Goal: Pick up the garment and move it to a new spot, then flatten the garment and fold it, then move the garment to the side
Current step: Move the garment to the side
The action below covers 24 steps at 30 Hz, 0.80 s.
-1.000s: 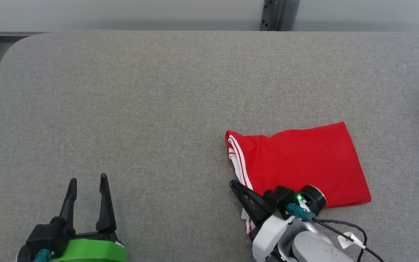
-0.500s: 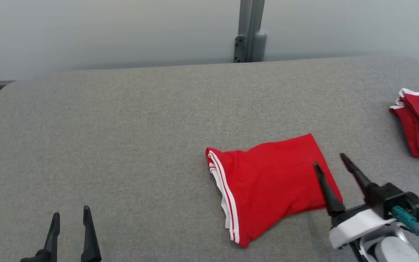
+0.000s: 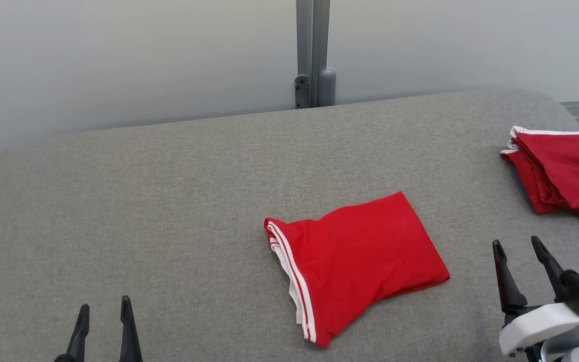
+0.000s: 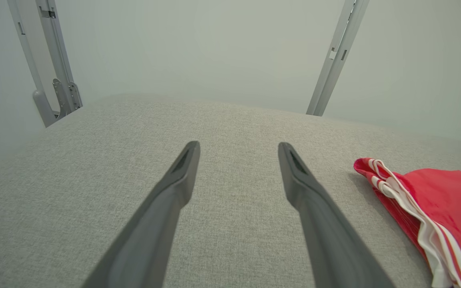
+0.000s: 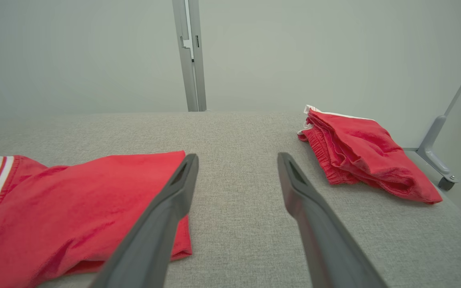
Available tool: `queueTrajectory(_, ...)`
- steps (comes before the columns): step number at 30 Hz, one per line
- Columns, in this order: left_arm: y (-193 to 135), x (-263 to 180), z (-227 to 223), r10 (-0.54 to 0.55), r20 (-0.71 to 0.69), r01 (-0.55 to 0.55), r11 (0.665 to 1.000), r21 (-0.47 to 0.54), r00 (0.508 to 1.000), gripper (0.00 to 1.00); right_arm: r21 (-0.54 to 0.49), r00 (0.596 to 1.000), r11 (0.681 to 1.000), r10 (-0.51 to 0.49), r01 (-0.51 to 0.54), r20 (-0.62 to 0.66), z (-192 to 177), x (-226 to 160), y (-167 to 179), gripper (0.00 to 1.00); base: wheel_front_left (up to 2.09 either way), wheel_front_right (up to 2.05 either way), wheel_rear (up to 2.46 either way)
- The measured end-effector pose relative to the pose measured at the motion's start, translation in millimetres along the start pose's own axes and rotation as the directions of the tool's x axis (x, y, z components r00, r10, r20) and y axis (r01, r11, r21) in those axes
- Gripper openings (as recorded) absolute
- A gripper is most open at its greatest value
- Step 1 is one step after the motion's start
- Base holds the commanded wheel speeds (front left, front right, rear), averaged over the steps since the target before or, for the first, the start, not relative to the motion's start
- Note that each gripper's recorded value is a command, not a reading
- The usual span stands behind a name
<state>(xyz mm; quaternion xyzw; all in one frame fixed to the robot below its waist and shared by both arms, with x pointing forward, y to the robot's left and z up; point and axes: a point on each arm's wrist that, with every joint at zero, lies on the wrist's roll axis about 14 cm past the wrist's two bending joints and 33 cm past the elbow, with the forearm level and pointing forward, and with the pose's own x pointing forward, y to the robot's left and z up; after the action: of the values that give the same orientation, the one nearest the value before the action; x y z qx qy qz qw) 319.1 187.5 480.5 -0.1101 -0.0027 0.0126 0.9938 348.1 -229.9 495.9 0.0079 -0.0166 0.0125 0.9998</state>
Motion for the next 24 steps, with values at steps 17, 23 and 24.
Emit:
queueTrajectory(17,10.0,-5.6,-2.2,0.026,-0.008,-0.026,1.000,0.009,1.000,1.00,0.093,0.990,0.989,0.121,-0.114,-0.074,-8.5,28.2,36.1,1.00,0.00,0.00,0.00)
queueTrajectory(23,2.4,9.3,-4.9,-0.003,-0.017,0.003,1.000,0.016,1.000,1.00,0.066,0.891,0.978,0.207,-0.197,-0.404,-38.6,62.4,42.2,1.00,0.00,0.00,0.00)
queueTrajectory(24,0.4,13.3,-5.7,-0.011,-0.019,0.011,1.000,0.015,1.000,1.00,0.046,0.868,0.976,0.209,-0.212,-0.450,-45.0,65.7,41.8,1.00,0.00,0.00,0.00)
